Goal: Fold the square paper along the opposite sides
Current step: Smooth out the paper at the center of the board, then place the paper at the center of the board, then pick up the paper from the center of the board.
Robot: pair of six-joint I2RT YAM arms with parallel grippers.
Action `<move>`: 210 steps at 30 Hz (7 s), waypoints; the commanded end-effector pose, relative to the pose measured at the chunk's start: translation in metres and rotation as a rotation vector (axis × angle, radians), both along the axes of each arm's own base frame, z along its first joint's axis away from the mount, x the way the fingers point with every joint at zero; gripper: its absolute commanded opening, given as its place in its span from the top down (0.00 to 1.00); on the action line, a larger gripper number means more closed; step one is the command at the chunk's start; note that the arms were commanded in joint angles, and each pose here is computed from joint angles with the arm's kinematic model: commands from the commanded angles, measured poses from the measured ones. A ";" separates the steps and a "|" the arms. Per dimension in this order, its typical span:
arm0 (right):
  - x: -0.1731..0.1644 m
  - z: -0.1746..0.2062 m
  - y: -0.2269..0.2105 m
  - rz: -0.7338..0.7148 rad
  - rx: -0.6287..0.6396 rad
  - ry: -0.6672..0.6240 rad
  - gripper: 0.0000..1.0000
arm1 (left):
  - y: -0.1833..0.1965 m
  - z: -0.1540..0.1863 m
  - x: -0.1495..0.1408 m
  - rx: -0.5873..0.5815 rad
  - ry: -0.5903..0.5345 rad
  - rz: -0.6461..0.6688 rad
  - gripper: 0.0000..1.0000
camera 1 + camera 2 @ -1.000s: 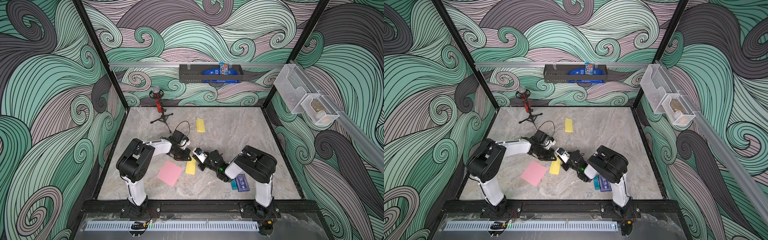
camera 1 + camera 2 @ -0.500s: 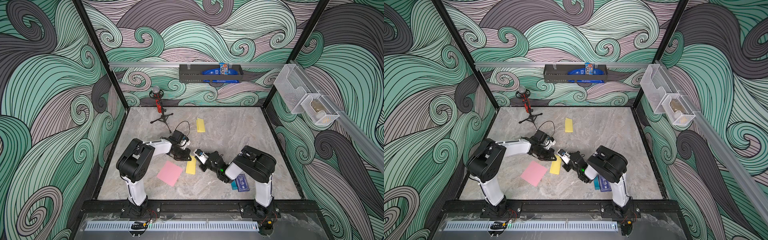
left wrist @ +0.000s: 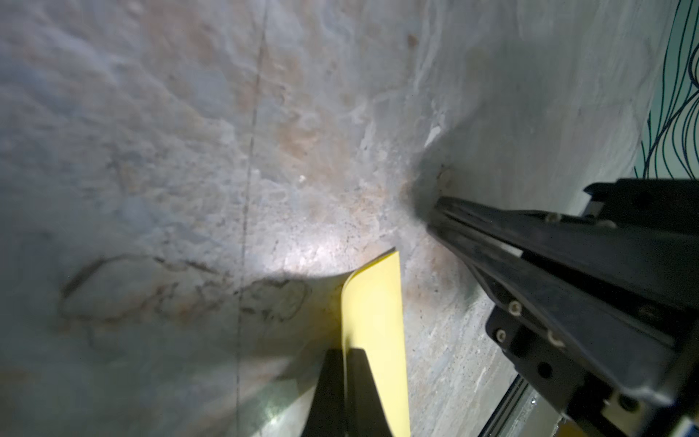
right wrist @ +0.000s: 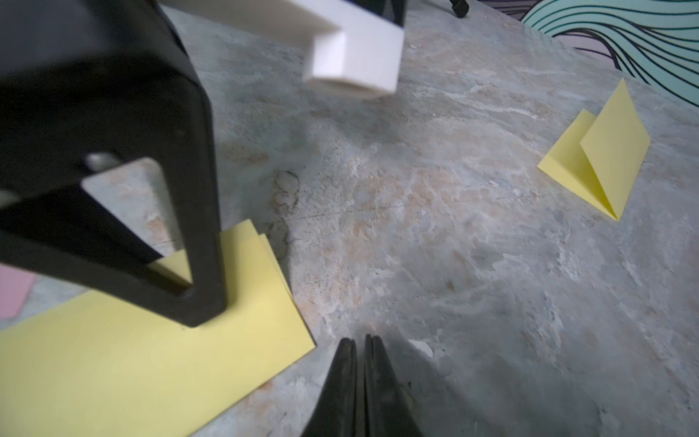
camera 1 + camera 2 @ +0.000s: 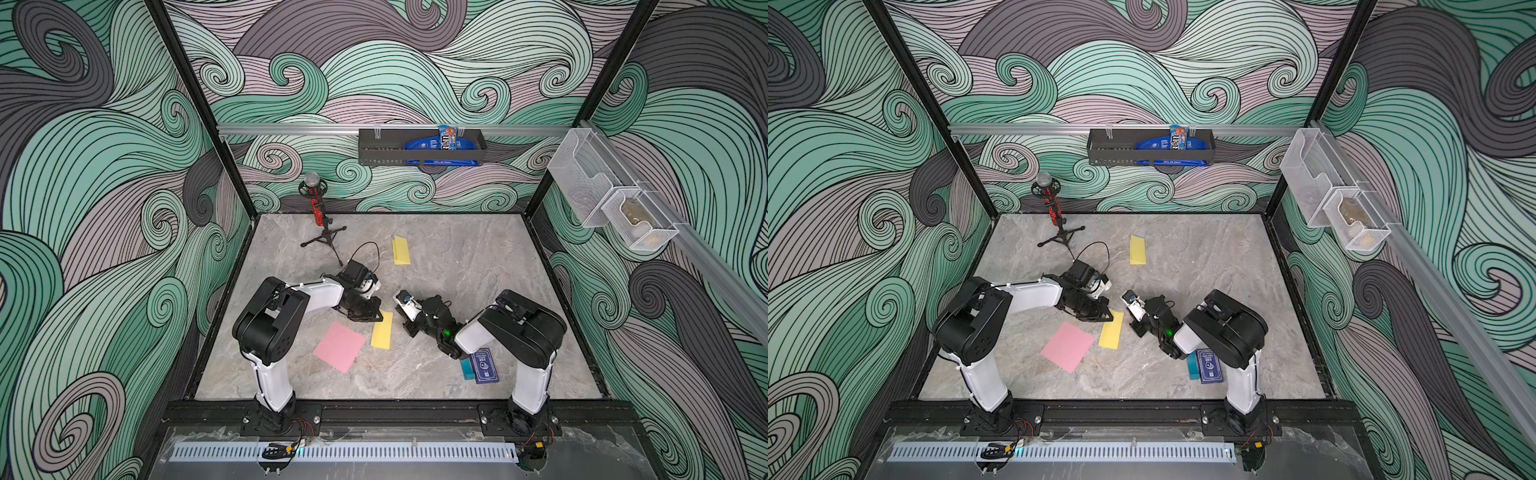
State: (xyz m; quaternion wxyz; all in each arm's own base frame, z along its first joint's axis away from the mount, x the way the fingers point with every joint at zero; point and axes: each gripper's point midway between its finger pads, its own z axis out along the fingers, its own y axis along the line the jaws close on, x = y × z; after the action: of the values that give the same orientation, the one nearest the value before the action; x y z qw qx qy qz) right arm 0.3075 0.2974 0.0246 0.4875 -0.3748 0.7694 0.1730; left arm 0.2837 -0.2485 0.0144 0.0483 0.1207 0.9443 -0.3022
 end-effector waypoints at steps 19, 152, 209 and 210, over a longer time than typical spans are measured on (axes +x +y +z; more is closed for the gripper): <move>-0.065 -0.033 0.026 0.219 -0.058 0.081 0.90 | 0.012 -0.019 -0.007 0.068 0.050 0.019 1.00; 0.245 -0.004 -0.152 -0.419 0.363 0.950 0.84 | 0.008 0.096 0.044 -0.248 -0.132 0.124 0.55; -0.136 0.026 0.147 0.196 -0.382 0.128 0.31 | 0.178 0.035 0.012 0.085 0.012 0.683 0.22; -0.137 0.021 0.149 0.202 -0.393 0.133 0.30 | 0.179 0.036 0.012 0.075 0.013 0.686 0.22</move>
State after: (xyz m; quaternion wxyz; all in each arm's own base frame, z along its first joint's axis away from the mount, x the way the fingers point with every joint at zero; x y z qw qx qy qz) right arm 0.1626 0.4384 0.0444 0.3113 -0.5146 0.7906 0.1152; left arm 0.2960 -0.0699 0.0497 0.1434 -0.1991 0.9451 -0.2160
